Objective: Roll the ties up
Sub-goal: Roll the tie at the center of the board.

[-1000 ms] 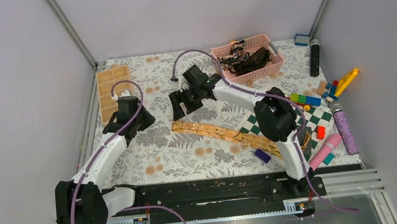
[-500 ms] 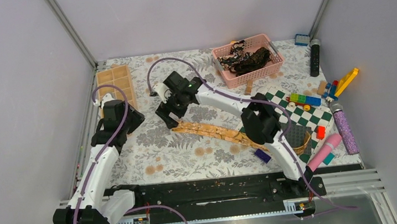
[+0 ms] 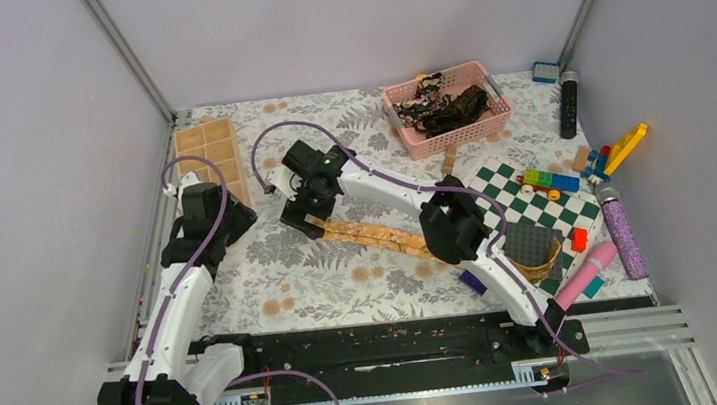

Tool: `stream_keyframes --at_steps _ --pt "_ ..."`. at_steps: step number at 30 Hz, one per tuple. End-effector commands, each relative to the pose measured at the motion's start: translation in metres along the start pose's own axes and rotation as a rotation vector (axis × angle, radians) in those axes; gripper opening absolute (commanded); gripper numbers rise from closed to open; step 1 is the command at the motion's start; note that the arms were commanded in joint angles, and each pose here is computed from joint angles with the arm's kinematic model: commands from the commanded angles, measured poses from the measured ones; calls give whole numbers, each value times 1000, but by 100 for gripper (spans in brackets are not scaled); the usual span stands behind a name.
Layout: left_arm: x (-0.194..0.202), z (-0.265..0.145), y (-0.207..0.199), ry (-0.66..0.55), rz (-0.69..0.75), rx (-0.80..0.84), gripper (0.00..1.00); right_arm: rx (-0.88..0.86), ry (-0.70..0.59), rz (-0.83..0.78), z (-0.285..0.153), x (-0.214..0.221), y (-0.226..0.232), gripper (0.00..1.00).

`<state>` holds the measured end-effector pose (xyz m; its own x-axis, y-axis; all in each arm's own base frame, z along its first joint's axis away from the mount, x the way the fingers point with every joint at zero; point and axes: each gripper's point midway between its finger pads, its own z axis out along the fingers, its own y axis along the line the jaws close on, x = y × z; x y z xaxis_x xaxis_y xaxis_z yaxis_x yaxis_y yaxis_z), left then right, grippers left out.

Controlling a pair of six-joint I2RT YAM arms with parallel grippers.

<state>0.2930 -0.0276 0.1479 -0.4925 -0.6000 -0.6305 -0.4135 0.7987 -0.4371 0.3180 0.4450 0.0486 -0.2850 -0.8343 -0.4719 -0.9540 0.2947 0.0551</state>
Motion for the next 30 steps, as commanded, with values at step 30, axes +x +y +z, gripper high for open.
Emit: stream_keyframes --at_steps 30 --pt "-4 2 8 -23 -8 7 45 66 76 -47 24 5 1 76"
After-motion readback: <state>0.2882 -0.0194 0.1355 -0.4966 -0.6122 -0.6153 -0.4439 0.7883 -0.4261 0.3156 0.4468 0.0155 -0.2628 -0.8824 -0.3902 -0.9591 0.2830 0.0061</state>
